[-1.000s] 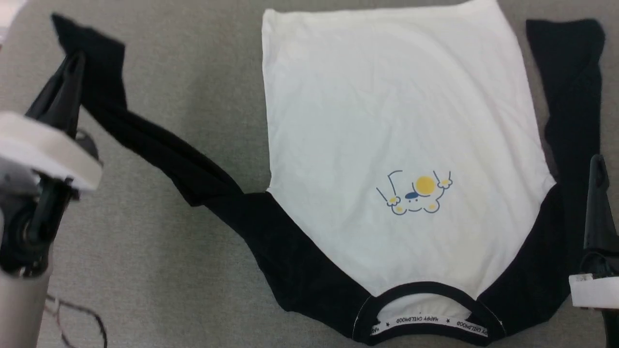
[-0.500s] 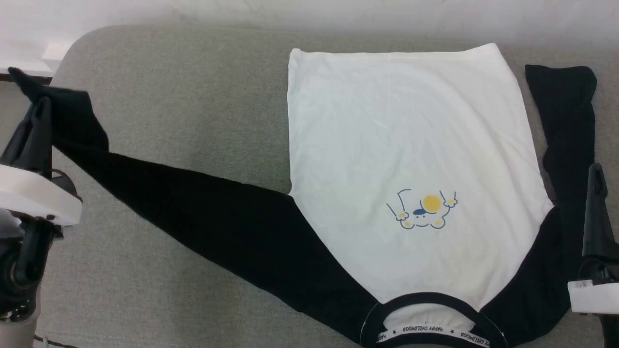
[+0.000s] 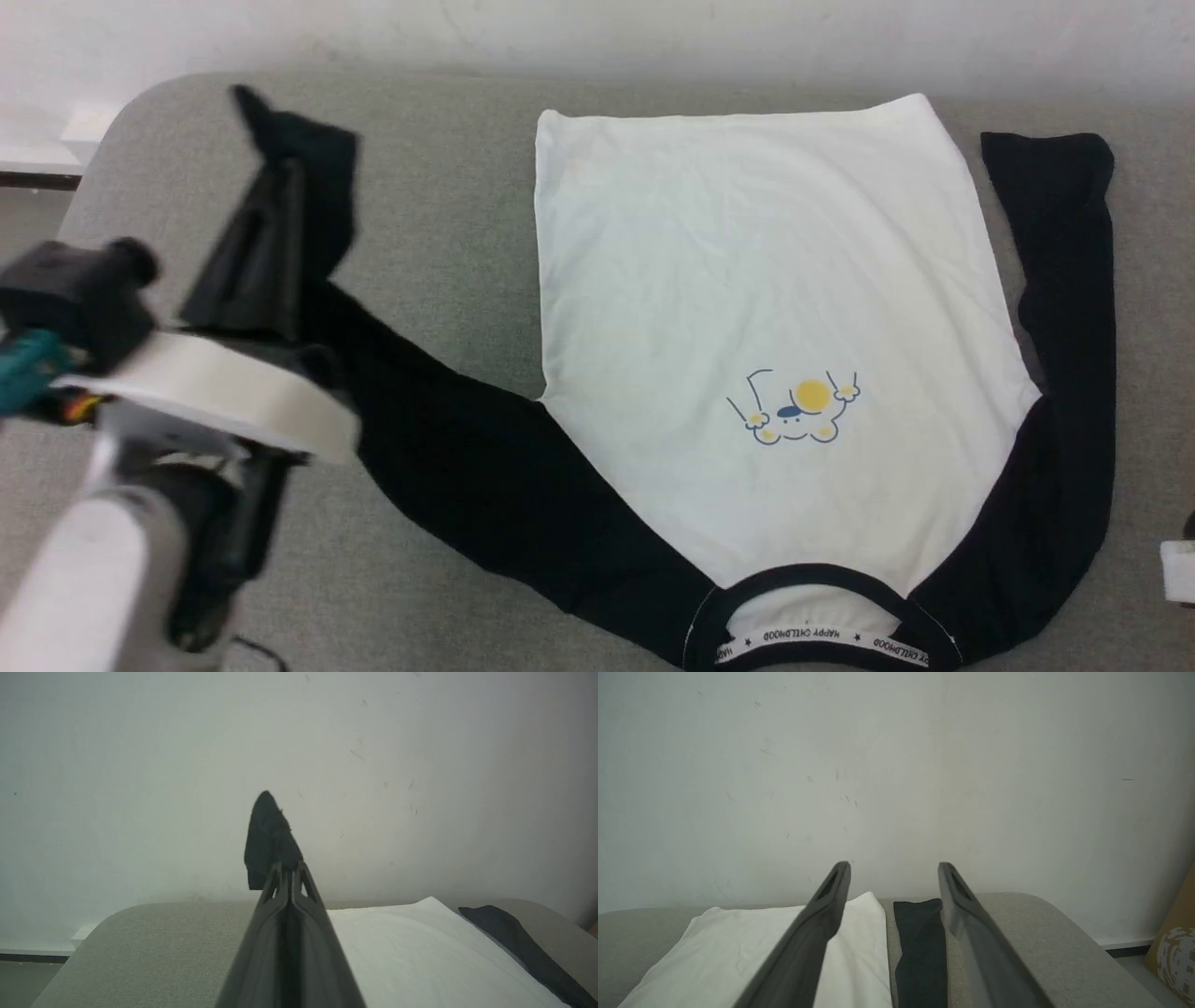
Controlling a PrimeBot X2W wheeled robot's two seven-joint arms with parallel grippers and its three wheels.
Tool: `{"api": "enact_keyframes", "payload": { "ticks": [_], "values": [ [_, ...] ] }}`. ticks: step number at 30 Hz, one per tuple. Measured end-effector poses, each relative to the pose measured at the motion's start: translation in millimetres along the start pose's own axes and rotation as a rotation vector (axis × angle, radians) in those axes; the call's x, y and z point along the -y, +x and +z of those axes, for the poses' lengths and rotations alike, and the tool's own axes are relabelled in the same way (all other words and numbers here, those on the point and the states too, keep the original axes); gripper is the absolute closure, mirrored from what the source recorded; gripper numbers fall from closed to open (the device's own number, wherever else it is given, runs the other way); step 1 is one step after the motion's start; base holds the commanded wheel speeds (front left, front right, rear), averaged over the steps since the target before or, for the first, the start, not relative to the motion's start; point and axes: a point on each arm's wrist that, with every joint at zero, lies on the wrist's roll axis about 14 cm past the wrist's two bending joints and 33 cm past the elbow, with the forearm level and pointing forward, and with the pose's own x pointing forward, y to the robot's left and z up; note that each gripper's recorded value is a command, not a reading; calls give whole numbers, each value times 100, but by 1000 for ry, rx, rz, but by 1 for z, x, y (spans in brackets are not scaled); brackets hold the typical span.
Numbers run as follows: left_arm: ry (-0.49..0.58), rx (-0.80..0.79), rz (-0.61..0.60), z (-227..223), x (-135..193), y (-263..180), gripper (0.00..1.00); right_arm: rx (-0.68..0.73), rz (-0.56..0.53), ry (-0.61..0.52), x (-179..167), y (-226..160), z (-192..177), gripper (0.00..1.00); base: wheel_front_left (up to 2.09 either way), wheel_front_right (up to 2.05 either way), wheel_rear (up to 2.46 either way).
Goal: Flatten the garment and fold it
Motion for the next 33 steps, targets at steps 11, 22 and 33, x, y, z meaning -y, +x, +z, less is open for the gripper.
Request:
{"api": "enact_keyframes", "payload": {
  "ticks": [11,22,33],
  "values": [
    [20,49,-379,-5,157,5,100,31,-39,-27,14,0,12,0,0,0,0],
    [42,-180,-746,-101,279,-14,100,6,-44,-31,15,4,3,0,0,0,0],
    [94,-374,-988,-183,326,-65,100,-33,-75,-40,25,3,-10,0,0,0,0]
  ]
}}
